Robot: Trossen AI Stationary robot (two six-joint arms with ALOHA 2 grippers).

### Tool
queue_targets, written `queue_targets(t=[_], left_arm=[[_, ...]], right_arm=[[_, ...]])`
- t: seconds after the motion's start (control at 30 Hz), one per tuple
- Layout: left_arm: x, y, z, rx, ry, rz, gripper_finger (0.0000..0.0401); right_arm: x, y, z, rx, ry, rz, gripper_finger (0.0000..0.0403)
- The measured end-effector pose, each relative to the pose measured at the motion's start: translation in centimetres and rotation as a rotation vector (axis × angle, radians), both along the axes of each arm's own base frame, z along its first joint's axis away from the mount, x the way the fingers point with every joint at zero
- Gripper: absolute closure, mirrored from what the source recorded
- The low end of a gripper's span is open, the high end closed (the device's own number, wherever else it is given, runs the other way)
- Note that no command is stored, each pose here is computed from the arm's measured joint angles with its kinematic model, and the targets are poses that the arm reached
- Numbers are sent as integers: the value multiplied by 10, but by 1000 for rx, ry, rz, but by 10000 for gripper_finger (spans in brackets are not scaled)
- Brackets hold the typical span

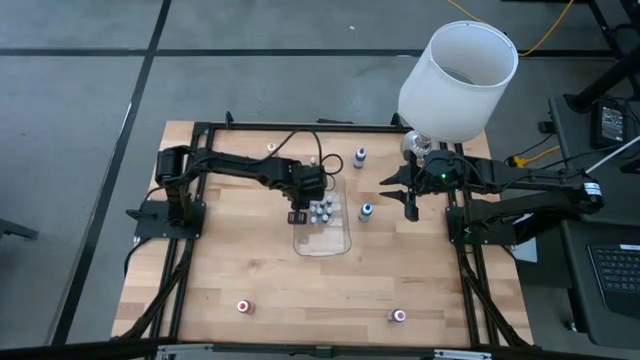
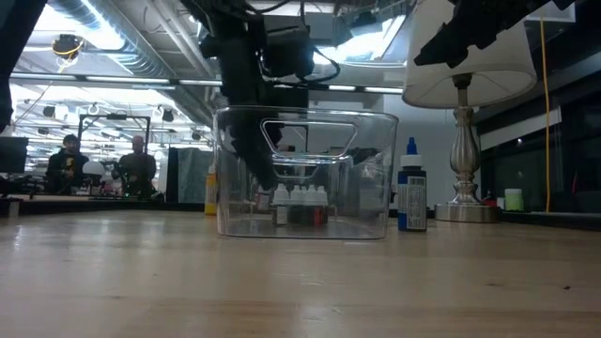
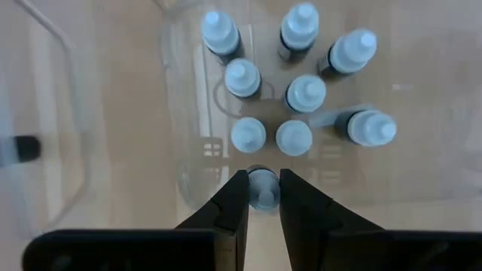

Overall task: Pick & Place food coloring
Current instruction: Put the small red food coloring into the transparent bin, then put the small blue food coloring into the transparent bin

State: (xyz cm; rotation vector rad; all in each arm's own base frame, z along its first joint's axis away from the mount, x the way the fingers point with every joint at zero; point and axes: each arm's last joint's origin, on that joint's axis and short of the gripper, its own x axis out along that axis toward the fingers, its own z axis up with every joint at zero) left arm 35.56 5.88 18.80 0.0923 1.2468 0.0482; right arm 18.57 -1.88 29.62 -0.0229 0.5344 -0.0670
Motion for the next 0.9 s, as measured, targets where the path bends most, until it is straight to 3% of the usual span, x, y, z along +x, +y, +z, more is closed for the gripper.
queue_targets(t=[0.3, 0.77, 0.9], left_arm=[[0, 0, -4, 1, -15, 6, 341], [0, 1, -4, 33, -10, 54, 280], [1, 1, 9, 34, 1, 57, 270]], right_arm=[[0, 0, 0, 0, 0, 0, 265], [0, 0, 0, 0, 0, 0, 265], [0, 0, 0, 0, 0, -1, 265]])
